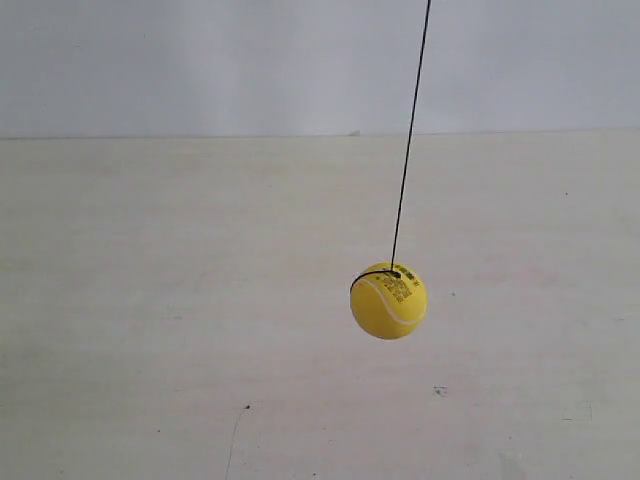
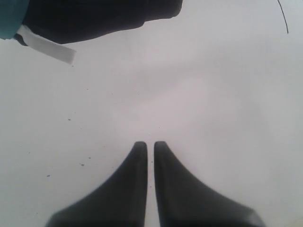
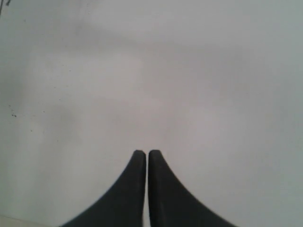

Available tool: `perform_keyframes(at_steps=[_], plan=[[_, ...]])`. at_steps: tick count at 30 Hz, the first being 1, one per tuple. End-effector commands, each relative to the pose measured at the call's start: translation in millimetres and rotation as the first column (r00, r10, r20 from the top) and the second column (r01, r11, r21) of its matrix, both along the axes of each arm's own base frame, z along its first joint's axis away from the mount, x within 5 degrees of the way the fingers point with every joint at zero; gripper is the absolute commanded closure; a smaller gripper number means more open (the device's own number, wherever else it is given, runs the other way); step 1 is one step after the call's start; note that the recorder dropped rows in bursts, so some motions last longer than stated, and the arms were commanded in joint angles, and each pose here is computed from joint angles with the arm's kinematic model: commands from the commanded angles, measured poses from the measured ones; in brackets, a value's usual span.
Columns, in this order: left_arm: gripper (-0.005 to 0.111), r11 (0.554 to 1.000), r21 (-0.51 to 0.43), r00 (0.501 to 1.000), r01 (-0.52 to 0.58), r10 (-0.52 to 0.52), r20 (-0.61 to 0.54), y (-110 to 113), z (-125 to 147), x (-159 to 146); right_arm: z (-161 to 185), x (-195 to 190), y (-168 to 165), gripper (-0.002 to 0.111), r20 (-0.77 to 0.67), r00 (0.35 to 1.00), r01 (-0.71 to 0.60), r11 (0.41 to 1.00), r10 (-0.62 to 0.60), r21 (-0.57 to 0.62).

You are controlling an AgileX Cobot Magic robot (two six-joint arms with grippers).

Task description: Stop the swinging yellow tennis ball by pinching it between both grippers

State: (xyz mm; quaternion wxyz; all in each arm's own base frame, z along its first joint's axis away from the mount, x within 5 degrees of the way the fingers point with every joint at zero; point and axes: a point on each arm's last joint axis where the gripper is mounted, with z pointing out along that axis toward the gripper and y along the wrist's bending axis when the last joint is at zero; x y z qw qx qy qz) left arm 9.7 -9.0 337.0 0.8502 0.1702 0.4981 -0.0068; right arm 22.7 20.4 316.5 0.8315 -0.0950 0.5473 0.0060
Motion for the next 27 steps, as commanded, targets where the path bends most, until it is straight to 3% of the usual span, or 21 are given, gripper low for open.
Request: perform_keyframes(at_steps=[1,4,13,20,27], plan=[[0.102,1.0,-0.012,1.0,-0.002,0.002,-0.006,1,-1,1,-26,12,-11,0.108,-0.083,0.992,0.101,0.994,-0.098,0.041],[0.102,1.0,-0.012,1.0,-0.002,0.002,-0.006,1,-1,1,-48,20,-12,0.108,-0.151,0.982,0.115,0.993,-0.109,0.037],[0.102,1.0,-0.012,1.0,-0.002,0.002,-0.006,1,-1,1,-69,26,-13,0.108,-0.218,0.972,0.111,0.991,-0.091,0.081],[0.102,1.0,-0.012,1.0,-0.002,0.002,-0.006,1,-1,1,-76,28,-19,0.108,-0.191,0.973,0.154,0.979,-0.127,0.134],[0.102,1.0,-0.012,1.0,-0.002,0.002,-0.006,1,-1,1,-77,28,-26,0.108,-0.185,0.951,0.259,0.965,-0.247,0.047]])
